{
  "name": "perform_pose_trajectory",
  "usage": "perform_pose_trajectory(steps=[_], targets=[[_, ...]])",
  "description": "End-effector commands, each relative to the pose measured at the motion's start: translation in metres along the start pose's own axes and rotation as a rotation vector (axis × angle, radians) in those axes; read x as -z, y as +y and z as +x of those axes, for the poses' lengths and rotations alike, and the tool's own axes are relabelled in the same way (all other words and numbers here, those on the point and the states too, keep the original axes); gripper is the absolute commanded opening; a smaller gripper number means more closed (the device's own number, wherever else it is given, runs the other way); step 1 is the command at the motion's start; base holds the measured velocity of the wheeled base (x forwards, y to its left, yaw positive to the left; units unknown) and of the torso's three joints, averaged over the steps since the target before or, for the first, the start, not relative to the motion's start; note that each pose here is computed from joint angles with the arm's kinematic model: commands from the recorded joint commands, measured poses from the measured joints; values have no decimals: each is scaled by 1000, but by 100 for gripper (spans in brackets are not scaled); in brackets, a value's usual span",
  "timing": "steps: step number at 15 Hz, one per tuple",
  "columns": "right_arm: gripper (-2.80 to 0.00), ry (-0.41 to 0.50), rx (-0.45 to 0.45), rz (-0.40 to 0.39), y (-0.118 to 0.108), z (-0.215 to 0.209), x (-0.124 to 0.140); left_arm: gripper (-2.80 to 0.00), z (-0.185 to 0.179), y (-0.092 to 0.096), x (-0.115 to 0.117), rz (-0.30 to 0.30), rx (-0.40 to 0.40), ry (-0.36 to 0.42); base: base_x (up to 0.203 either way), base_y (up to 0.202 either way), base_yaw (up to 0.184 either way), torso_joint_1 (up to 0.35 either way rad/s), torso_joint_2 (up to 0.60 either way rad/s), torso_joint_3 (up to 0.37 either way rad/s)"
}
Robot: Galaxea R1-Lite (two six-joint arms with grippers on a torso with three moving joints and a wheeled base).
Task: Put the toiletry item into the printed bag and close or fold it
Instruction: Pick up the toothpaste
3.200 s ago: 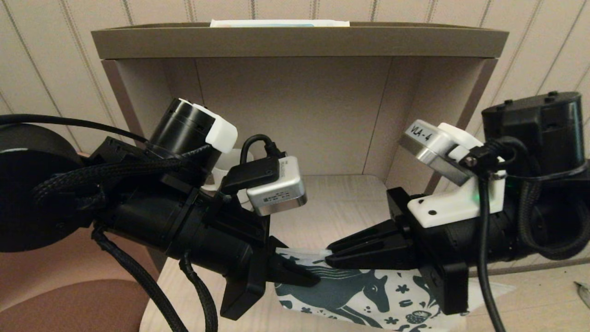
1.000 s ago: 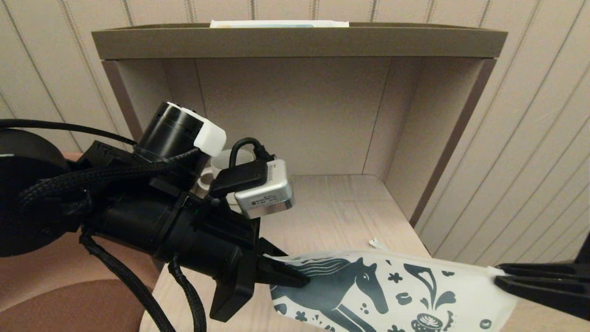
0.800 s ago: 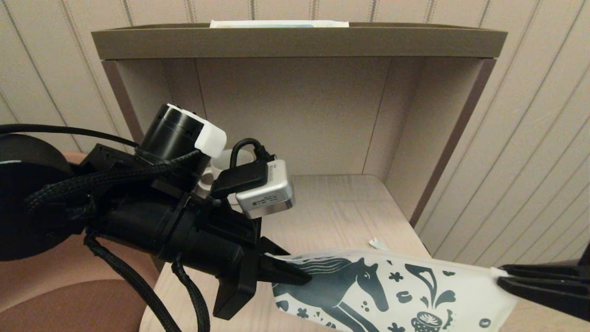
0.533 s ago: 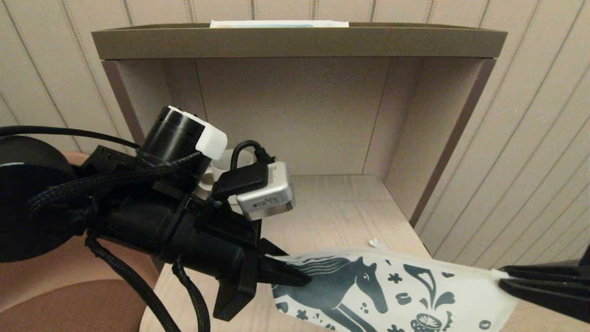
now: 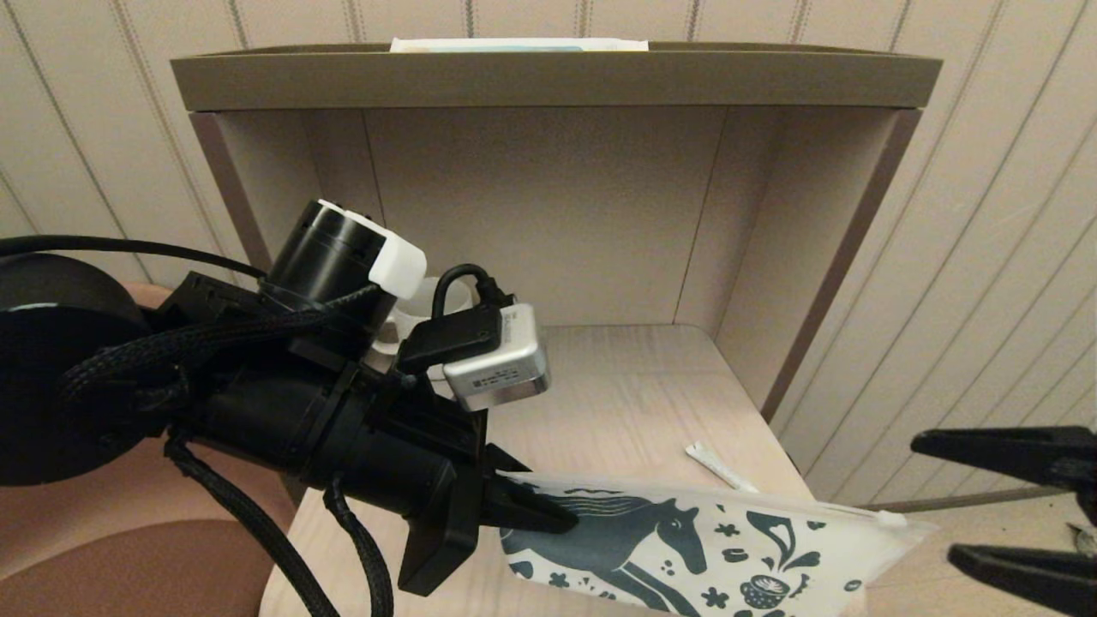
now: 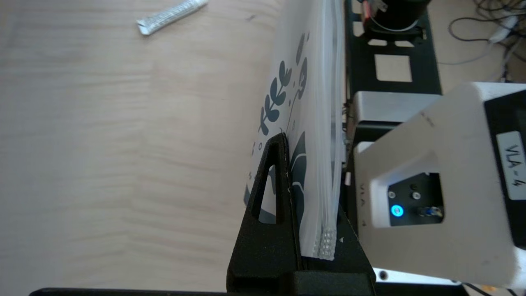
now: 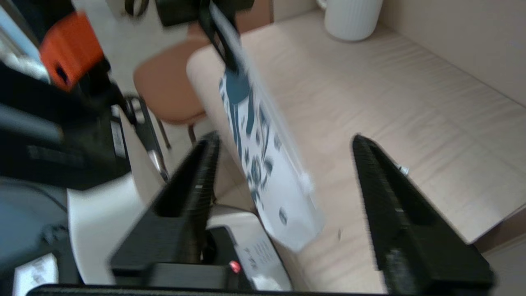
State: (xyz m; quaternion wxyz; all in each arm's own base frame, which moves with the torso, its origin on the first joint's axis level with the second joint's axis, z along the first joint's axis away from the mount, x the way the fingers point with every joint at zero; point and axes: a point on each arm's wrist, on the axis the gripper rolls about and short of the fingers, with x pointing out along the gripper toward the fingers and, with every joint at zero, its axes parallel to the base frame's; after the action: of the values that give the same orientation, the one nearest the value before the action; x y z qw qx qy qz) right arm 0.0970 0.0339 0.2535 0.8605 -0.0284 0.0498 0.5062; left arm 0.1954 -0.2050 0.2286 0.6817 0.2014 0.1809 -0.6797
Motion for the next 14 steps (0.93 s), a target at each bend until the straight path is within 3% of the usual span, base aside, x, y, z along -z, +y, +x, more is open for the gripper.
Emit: perform_pose_trajectory(steps=[1,4,7,10,14], targets=[[0,7,9,100,-16,10,-18,-280,-1,4,1,0,-23,3,0,0,0,0,0,0],[0,118,141,300,-52,28,-45,-280,-4,13,12,29,-231,61,0,0,0,0,0,0],[0,258,234,442,-81,48,-55,-280,-7,10,16,68,-307,81,0,0,0,0,0,0],[0,410,334,460,-93,64,-58,-280,-25,0,5,115,-350,40,0,0,0,0,0,0],[0,626,361,386,-103,78,-54,-280,-53,-23,-1,190,-421,12,0,0,0,0,0,0]])
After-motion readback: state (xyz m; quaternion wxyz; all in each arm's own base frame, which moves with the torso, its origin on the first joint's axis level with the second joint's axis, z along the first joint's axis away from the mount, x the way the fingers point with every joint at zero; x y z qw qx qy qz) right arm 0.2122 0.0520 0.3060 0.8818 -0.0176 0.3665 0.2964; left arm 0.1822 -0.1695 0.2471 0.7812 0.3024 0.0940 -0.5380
